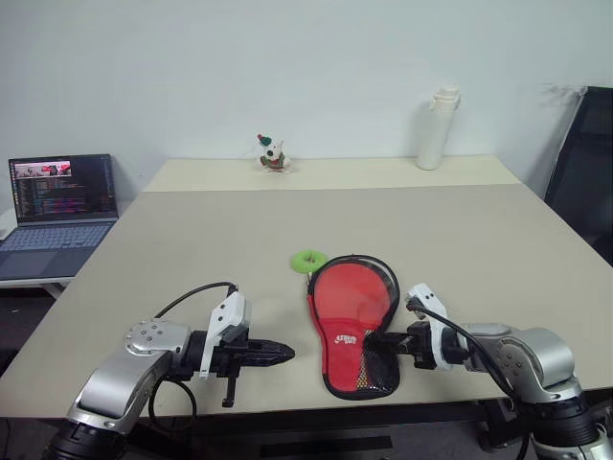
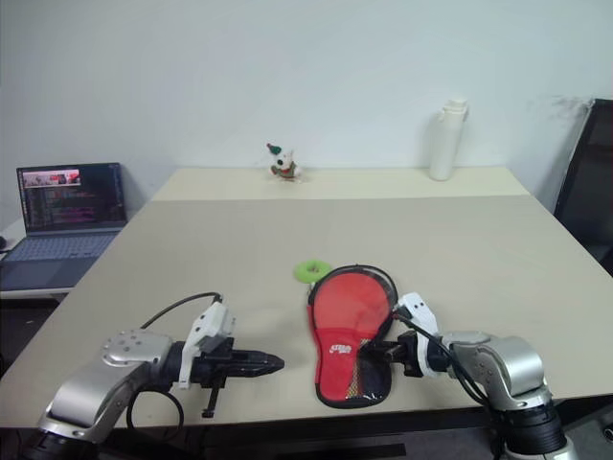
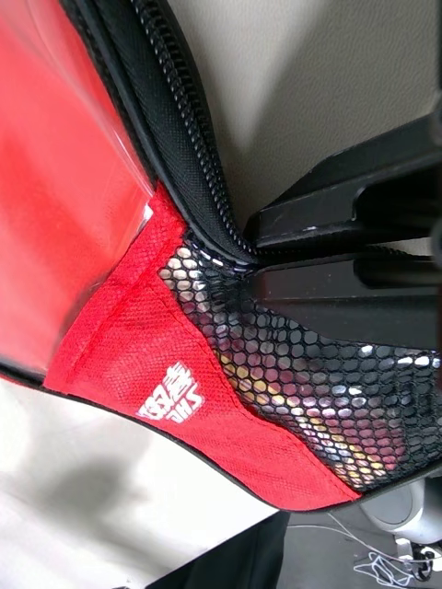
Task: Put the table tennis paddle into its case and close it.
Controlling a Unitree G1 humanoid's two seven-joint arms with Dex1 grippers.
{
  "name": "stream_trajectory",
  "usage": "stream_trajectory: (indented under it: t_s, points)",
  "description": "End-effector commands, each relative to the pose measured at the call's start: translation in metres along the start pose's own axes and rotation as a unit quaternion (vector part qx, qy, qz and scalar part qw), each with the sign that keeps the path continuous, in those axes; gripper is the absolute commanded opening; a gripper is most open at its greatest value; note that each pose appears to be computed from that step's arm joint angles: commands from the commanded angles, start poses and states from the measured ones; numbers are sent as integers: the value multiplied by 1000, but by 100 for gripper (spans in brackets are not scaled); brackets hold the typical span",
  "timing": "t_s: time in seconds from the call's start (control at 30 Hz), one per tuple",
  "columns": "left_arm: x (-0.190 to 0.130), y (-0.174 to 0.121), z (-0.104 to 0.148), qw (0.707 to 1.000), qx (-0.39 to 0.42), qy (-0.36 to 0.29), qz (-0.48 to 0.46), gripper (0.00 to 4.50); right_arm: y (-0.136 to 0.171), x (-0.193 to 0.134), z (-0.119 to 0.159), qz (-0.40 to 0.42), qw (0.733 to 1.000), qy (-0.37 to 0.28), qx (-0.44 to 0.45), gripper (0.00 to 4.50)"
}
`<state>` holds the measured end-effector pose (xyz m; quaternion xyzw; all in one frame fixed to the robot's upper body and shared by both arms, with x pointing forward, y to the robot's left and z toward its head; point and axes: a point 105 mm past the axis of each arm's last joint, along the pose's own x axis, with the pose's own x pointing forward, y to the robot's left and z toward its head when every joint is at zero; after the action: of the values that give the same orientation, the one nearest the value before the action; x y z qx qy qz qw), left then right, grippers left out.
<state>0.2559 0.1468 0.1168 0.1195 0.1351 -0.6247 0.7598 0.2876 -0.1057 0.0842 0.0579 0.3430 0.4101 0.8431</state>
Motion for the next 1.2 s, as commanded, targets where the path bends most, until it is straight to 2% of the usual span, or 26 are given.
stream_trajectory:
  t_s: [0.03, 0.33, 0.43, 0.63, 0.7, 0.83, 0.93, 1.07, 1.2]
  points:
    - [1, -2, 8, 1000, 19, -7, -7, 0, -1, -2, -6, -3, 1000, 6, 11, 2]
    - [3, 3, 10, 1000, 18, -10, 5, 0, -7, -2, -3, -28, 999, -10, 20, 2]
    - [4, 4, 12, 1000, 13, -18, 11, 0, -14, -8, -5, -56, 998, -13, 10, 76]
    - [4, 12, 16, 999, 9, -32, 41, 0, -14, -32, -8, -79, 996, -29, -23, 258]
    - [4, 19, 18, 997, 7, -38, 64, 0, -13, -42, 1, -84, 994, -59, -33, 327]
    - [3, 43, 26, 990, 7, -58, 127, 0, -15, -66, 30, -104, 985, -134, -41, 327]
    - [1, 67, 34, 981, 4, -70, 182, 0, -18, -76, 46, -119, 978, -166, -50, 327]
    - [-1, 103, 42, 967, 9, -62, 249, 92, -10, -74, 57, -106, 976, -178, -65, 332]
    - [11, 137, 58, 957, 19, -60, 284, 237, 7, -65, 69, -76, 975, -188, -88, 332]
